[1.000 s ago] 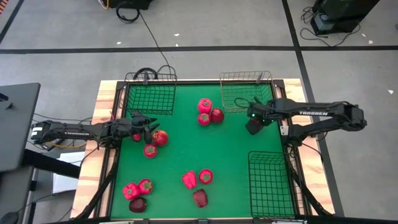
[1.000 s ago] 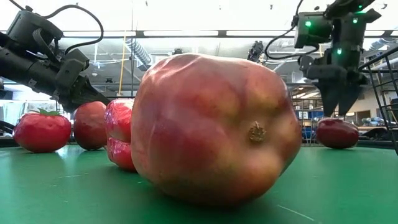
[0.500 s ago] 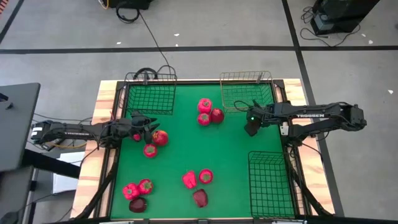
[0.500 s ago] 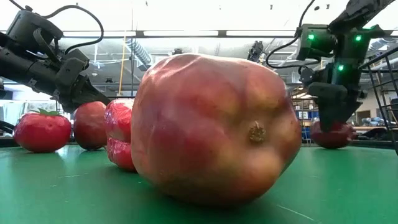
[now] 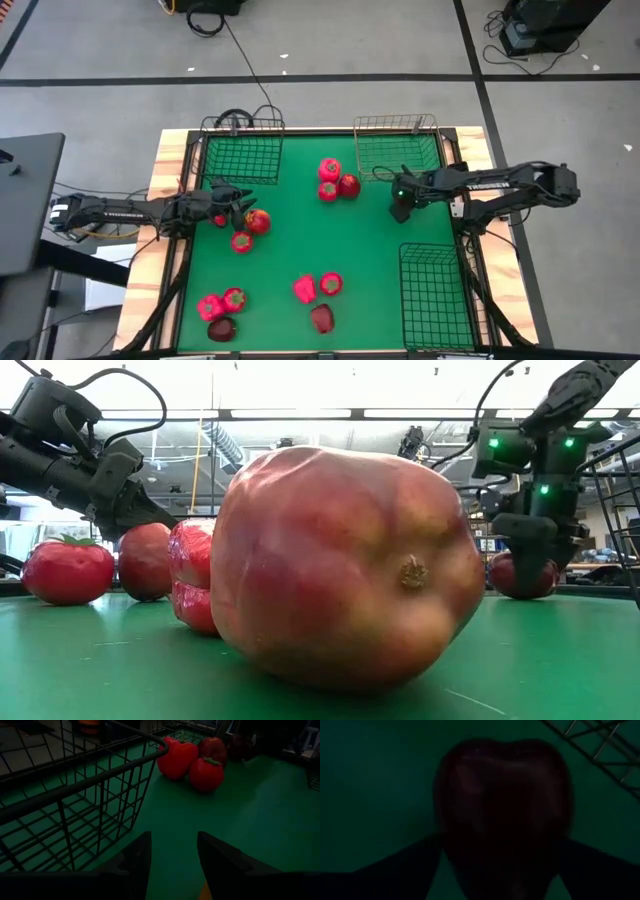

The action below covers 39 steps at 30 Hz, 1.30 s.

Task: Sort produce into baskets
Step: Put the red apple into the gold wire basket

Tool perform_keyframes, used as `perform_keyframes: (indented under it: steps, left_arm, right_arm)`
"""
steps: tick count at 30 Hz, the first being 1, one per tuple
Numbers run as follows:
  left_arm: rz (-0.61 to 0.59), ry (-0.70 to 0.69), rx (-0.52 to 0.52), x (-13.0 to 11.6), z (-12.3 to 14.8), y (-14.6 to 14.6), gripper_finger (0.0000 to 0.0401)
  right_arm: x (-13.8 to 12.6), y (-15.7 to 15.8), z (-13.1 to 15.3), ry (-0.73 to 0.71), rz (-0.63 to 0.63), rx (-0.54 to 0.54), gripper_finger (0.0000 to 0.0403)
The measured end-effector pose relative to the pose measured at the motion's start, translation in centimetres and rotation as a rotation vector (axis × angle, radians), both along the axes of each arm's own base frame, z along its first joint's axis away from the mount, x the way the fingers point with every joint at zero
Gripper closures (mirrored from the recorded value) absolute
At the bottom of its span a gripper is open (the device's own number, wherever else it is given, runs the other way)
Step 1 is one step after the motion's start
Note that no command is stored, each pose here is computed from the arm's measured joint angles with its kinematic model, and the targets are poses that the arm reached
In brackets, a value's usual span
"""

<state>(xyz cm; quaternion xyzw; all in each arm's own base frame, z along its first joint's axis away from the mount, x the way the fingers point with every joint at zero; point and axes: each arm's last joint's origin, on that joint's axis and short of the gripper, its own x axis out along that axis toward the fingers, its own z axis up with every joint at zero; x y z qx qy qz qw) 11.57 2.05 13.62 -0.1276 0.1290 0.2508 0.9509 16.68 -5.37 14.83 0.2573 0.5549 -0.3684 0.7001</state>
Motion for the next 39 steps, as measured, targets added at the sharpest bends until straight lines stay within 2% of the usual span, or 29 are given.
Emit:
perform_keyframes:
  steps: [7, 15, 18, 22, 26, 30, 35, 39]
  left_arm:
    - [0.0, -0.001, 0.0, 0.0, 0.0, 0.0, 0.0235]
    - [0.002, -0.009, -0.005, 0.0, 0.1, 0.0, 0.0235]
    - [0.002, -0.011, -0.006, 0.0, 0.1, 0.0, 0.0235]
    - [0.018, -0.038, 0.002, 0.1, 0.3, 0.1, 0.0235]
    - [0.038, -0.076, 0.032, 0.2, 0.8, 0.1, 0.0235]
    - [0.032, -0.087, 0.067, 0.2, 1.0, 0.2, 0.0235]
    - [0.031, -0.085, 0.068, 0.2, 1.0, 0.2, 0.0235]
    - [0.031, -0.085, 0.068, 0.2, 1.0, 0.2, 0.0235]
  right_arm:
    - [0.1, 0.1, -0.2, 0.002, 0.006, 0.043, 0.0135]
    - [0.2, 1.6, 1.1, -0.118, 0.033, 0.176, 0.014]
    - [0.8, 2.4, 2.8, -0.205, 0.081, 0.207, 0.014]
    - [2.1, 3.2, 6.0, -0.366, 0.156, 0.182, 0.0134]
    - [3.1, 3.1, 10.3, -0.518, 0.229, 0.094, 0.0128]
    - [3.6, 1.9, 14.4, -0.603, 0.199, -0.115, 0.0127]
    - [3.3, -0.5, 16.5, -0.553, 0.083, -0.381, 0.0114]
    - [2.7, -2.3, 16.5, -0.483, 0.066, -0.438, 0.0082]
